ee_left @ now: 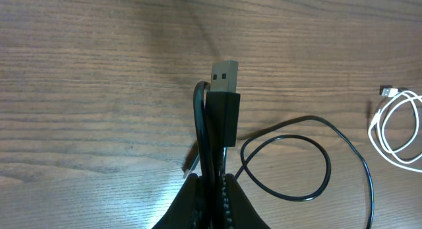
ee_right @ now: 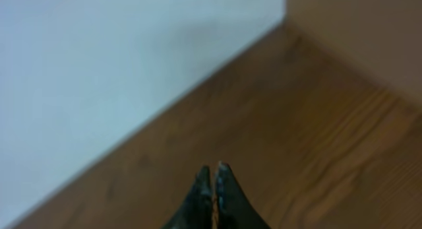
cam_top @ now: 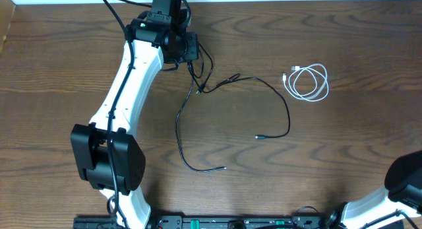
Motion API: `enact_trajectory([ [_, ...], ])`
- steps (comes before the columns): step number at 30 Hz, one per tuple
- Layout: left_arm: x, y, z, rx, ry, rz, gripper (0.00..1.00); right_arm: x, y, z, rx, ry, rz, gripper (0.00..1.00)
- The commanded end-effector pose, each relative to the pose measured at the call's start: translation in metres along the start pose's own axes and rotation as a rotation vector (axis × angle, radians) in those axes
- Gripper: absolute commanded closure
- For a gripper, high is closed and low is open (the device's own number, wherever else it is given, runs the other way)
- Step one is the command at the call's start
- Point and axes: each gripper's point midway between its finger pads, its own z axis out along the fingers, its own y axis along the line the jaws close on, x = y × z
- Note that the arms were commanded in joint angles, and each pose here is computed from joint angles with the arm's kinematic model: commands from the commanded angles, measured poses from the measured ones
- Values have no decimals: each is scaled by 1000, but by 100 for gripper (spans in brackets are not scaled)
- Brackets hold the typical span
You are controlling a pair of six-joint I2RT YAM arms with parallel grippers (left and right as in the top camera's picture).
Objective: Untangle cables
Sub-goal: 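Pull the white cable rightward with the right gripper, freeing it from black cables, then place the coiled white cable at the right side and release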
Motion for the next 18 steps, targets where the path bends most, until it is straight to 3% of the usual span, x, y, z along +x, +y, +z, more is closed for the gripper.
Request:
enact_trajectory([
  [1,-1,3,1,-15,-2,-6,93,43,37,3,-181,170,-94,88],
  [5,-1,3,2,-15,-1,-6,92,106,54,-6,-226,405,-107,66],
  [10,0,3,2,-15,-1,-6,92,167,69,-13,-239,587,-179,34],
  [18,2,3,2,-17,9,-8,88,248,59,-3,-142,737,-267,21],
])
